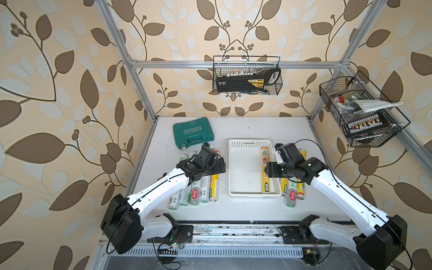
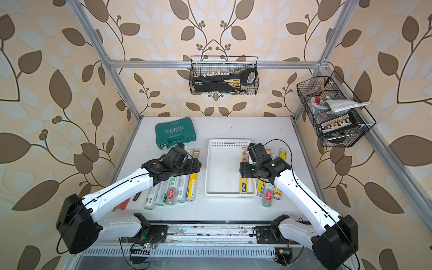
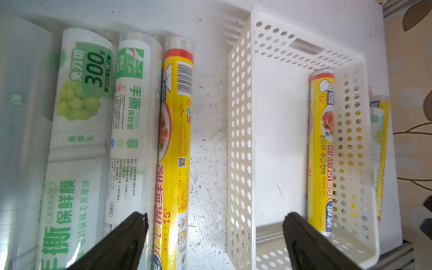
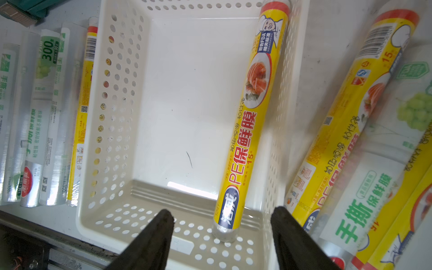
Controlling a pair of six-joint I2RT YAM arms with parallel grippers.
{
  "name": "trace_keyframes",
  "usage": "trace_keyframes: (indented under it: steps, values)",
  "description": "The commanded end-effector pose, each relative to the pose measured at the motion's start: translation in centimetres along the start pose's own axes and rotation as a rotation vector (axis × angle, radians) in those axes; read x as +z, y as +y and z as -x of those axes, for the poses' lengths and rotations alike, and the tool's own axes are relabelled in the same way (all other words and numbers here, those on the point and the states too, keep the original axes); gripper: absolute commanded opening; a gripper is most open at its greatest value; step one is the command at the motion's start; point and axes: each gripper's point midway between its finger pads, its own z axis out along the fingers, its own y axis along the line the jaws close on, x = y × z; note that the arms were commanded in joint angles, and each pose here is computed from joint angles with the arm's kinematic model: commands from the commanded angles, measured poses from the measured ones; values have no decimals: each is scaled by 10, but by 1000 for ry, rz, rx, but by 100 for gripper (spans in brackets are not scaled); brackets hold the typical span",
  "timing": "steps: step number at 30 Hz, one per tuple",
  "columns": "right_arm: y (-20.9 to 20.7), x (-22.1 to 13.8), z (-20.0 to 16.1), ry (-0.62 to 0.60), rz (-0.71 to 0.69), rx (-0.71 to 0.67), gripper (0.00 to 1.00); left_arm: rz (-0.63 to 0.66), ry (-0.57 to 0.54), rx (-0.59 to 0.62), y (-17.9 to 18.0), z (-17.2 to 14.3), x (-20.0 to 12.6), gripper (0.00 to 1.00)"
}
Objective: Put the plastic wrap into the basket
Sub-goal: Pick up the plastic wrap from the center of the board.
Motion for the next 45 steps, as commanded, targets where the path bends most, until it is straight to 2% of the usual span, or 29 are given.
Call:
trace_keyframes:
  steps: [1, 6, 9, 12, 20, 26, 45]
  values:
    - [-6, 2, -8, 8, -7, -8, 70, 60, -14, -39, 0, 9, 5, 92]
    - [-11, 6, -13, 22, -20, -9, 69, 173, 12, -62, 17, 2, 21, 88]
    - [-18, 4, -14, 13, -54, -1, 69, 201, 36, -59, 20, -3, 31, 86]
    - [-19, 2, -13, -5, -54, -3, 70, 223, 66, -51, 21, -7, 40, 79]
    - [-24, 4, -15, 0, -76, -8, 69, 254, 113, -33, 23, -14, 58, 69]
    - [-25, 6, -14, 3, -81, -8, 70, 302, 173, -21, 26, -21, 70, 64]
    - [-29, 8, -14, -6, -86, 0, 70, 341, 232, -9, 30, -30, 85, 64]
